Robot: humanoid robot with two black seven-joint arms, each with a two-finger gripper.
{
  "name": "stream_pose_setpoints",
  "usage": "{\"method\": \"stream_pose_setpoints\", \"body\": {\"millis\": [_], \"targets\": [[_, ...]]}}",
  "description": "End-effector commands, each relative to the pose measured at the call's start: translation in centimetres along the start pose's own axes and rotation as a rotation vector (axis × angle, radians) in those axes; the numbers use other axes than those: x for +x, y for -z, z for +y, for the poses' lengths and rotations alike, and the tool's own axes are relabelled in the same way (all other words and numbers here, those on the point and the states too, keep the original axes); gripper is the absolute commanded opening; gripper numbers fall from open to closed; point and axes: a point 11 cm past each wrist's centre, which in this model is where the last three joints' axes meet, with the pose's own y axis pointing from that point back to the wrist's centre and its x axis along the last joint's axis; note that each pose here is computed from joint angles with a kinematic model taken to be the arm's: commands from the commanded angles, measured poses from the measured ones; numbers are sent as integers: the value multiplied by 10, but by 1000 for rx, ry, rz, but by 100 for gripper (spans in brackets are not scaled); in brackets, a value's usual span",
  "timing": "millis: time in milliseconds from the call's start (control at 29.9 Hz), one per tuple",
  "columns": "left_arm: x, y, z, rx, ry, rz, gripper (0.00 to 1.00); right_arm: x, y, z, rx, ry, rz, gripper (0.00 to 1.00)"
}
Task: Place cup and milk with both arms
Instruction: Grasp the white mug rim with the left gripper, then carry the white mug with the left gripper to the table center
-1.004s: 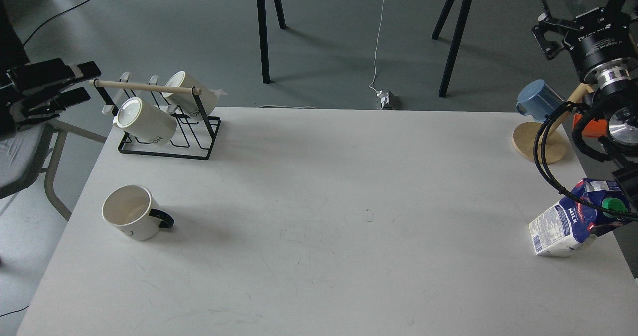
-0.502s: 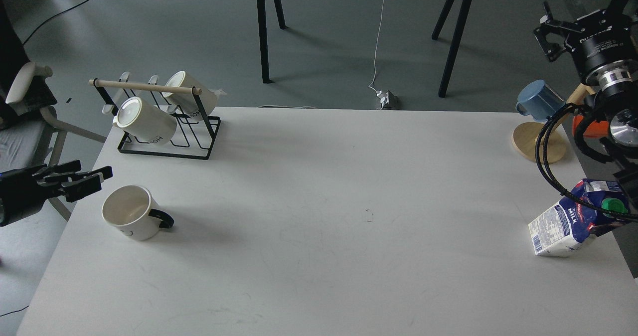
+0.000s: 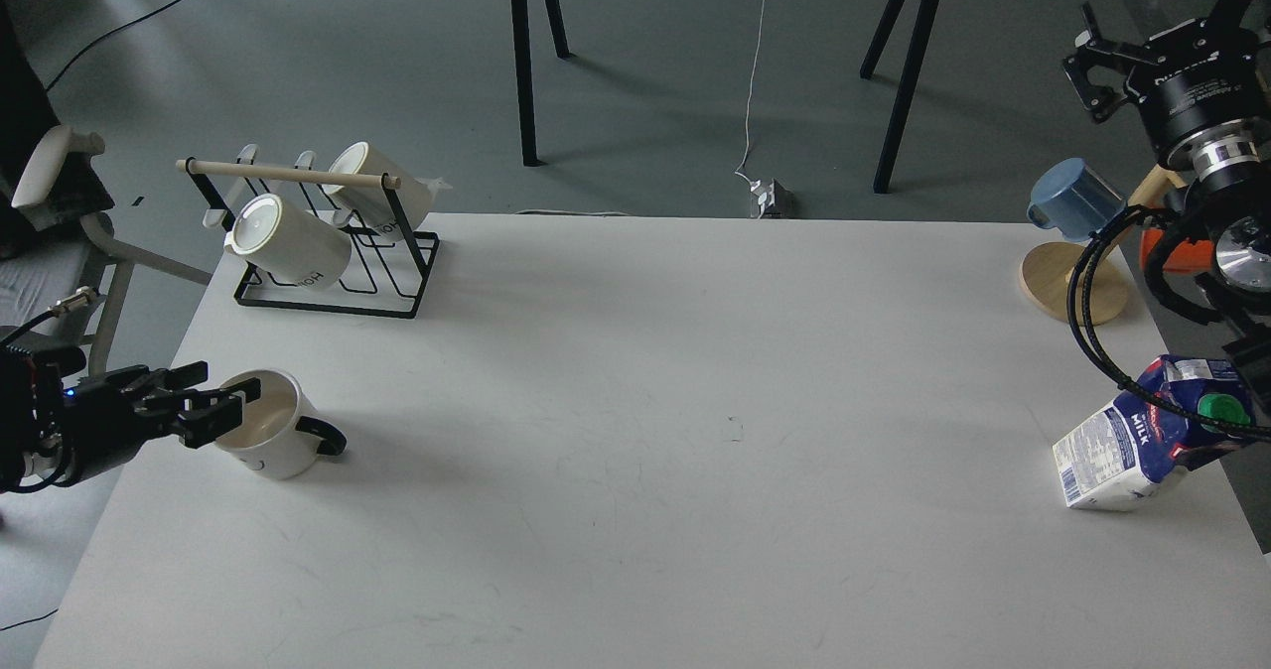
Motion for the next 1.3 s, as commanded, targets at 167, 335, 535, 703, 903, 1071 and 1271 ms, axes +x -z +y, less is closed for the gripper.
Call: {"method": "stream_pose_setpoints", "body": {"millis": [167,335,535,703,903,1071,1271], "targets": [[-15,11,-1,39,8,-96,37,2,3,1,3,-4,5,100],[-14,12,-1,40,7,-91,18,3,4,1,5,-7,8,100],[-10,10,-3,37,-1,-94,4,4,4,2,5,-10,8,100],[1,7,-6,27,-25,-88,3,3,4,1,5,-8,8,100],[38,-40,-21,-120,-94,-116,3,4,3,2,2,-10,11,100],[62,-103,-11,-321,-62,-132,3,5,6,3,-3,-11,32,100],[110,-162,-16,-470,-12,-174,3,8,12,5,0,-16,48,100]]}}
